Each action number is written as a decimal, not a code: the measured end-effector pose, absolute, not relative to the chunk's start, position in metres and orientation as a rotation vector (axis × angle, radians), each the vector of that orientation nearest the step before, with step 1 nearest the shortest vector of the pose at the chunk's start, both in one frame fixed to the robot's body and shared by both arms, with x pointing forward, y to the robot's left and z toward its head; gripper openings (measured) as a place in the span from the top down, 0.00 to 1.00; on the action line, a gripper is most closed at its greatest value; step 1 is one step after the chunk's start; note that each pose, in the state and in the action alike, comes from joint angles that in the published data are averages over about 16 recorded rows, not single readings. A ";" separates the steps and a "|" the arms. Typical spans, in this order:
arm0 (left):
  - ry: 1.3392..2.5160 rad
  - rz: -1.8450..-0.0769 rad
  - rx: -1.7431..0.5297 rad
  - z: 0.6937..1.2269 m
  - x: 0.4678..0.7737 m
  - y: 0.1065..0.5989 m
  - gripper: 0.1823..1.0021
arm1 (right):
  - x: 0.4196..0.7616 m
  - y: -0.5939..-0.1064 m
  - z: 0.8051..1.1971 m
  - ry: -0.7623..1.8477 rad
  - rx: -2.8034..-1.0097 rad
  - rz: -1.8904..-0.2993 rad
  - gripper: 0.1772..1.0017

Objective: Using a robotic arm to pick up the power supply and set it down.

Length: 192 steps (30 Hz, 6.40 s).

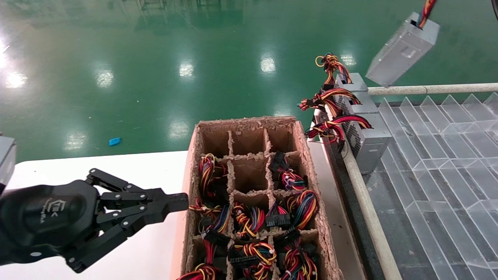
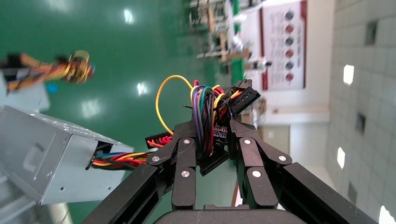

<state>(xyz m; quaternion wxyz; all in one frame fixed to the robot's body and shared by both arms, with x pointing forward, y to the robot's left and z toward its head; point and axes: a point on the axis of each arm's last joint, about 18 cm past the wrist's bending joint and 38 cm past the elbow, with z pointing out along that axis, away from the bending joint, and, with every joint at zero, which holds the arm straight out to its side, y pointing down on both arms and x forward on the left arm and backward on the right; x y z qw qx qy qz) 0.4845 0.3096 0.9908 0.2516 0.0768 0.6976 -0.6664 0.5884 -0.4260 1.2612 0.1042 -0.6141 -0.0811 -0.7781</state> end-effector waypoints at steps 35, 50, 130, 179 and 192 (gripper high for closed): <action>1.898 -1.813 0.209 0.991 0.484 0.310 0.99 | 0.659 -0.448 1.189 -0.015 -1.949 -2.200 0.87; 1.898 -1.813 0.209 0.991 0.484 0.310 0.99 | 0.683 -0.450 1.191 0.030 -1.947 -2.273 0.87; 1.898 -1.813 0.209 0.991 0.484 0.310 0.99 | 0.710 -0.403 1.163 0.036 -1.860 -2.040 0.67; 1.898 -1.813 0.209 0.991 0.484 0.310 0.92 | 0.623 -0.337 1.087 -0.088 -1.439 -1.145 0.00; 1.898 -1.813 0.209 0.991 0.484 0.310 0.67 | 0.570 -0.322 1.048 -0.150 -1.459 -0.901 0.00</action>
